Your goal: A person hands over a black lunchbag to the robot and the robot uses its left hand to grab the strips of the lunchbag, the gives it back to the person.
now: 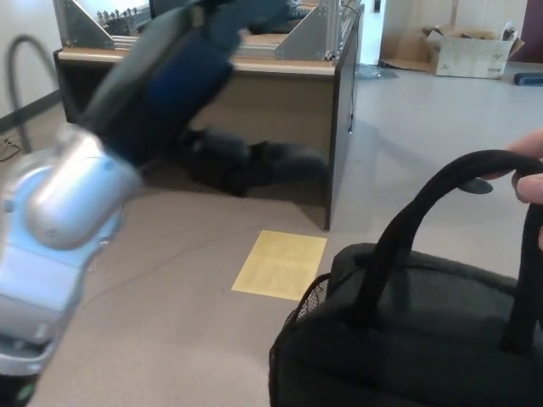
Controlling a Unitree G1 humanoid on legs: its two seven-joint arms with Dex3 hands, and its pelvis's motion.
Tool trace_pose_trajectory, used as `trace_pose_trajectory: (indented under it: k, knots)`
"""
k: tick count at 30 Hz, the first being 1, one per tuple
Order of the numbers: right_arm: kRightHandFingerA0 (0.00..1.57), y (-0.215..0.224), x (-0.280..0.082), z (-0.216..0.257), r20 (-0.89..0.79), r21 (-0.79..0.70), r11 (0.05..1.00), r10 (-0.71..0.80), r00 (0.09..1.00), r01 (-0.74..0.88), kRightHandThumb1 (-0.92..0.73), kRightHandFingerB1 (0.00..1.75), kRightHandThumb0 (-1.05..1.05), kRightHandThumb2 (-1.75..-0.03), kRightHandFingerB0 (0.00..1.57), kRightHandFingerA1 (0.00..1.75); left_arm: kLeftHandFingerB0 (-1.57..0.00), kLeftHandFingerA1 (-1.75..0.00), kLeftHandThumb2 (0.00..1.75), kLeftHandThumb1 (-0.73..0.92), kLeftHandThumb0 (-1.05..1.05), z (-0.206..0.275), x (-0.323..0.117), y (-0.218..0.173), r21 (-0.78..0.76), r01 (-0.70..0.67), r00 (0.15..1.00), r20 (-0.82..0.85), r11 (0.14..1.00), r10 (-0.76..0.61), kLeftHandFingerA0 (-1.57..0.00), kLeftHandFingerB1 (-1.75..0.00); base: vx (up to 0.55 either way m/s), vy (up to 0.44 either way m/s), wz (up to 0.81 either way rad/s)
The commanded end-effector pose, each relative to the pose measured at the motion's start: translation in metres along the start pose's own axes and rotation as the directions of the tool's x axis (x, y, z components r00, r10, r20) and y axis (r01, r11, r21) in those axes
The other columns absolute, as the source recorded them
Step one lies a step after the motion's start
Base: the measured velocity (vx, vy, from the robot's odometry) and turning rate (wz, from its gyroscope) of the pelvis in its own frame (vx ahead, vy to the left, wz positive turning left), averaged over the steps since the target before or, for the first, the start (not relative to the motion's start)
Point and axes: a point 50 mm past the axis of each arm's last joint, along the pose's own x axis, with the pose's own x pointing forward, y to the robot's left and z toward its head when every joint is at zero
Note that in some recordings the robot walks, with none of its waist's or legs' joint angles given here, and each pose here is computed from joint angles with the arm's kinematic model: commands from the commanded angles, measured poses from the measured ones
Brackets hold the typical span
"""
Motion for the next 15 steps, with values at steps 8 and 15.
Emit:
trace_pose_trajectory:
  k: [8,15]
  knots:
    - [0.51,-0.006,0.007,0.010,0.059,-0.028,1.000,0.002,0.998,0.000,-0.72,0.43,-0.51,-0.61,0.45,0.47,-0.04,-0.08,0.83,0.46,-0.74,0.008,0.012,-0.041,-0.001,0.083,0.990,-0.116,0.997,-0.082,-0.01,-0.13,0.00,0.000,0.00]
    - [0.51,-0.004,0.011,0.013,0.067,-0.034,0.999,0.008,0.998,-0.006,-0.72,0.42,-0.54,-0.61,0.44,0.46,-0.04,-0.13,0.85,0.46,-0.74,0.012,0.015,-0.050,0.010,0.108,0.986,-0.132,0.994,-0.106,-0.02,-0.15,0.00,0.000,0.00]
